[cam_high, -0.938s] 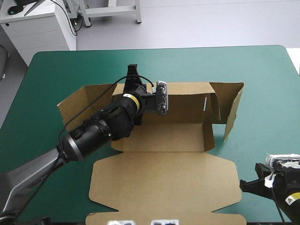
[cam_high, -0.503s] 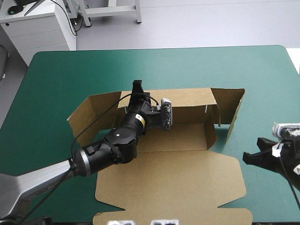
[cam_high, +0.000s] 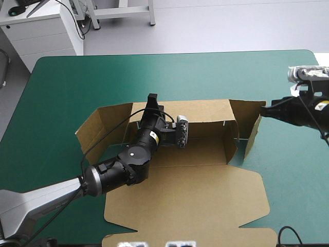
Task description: Fold the box
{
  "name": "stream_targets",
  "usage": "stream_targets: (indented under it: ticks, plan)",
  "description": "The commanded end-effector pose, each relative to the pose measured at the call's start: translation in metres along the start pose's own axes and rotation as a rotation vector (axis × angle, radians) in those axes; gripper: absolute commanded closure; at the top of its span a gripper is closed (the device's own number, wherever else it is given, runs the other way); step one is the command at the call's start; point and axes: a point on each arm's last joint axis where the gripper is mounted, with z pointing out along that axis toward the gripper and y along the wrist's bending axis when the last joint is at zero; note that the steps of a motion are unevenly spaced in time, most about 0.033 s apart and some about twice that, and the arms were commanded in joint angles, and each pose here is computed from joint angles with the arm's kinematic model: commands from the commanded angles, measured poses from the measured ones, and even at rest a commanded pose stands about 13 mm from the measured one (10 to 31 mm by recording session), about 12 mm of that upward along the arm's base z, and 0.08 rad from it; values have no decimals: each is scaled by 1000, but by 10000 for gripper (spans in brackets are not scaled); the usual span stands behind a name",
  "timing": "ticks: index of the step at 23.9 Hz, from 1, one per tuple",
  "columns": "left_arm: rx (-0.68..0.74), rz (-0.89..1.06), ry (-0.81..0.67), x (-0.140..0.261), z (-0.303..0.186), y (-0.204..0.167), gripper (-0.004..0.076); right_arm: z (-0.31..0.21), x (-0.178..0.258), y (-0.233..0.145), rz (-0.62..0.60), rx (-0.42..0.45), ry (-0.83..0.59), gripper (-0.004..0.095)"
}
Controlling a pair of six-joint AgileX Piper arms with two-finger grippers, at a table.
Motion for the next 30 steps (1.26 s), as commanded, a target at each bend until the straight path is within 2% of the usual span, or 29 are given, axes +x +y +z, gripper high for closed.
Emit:
stream_targets:
  ticks: [1,13,20,26,28,30]
  plan:
    - [-29,-16,-19,-4,-3,8,731,10,-30,0,-11,-50,-65,922]
    - [-72,48,30,-2,1,9,731,91,-79,-24,11,-153,65,921]
    - [-88,-17,18,0,-5,14,731,146,-65,-11,-71,-144,224,922]
    - [-101,-81,10,2,-9,19,731,146,-54,-17,-114,-96,347,921]
    - [-101,-85,10,2,-9,19,731,143,-44,-17,-137,-107,420,921]
    - [-101,-85,10,2,-9,19,731,136,-39,-15,-133,-114,422,921]
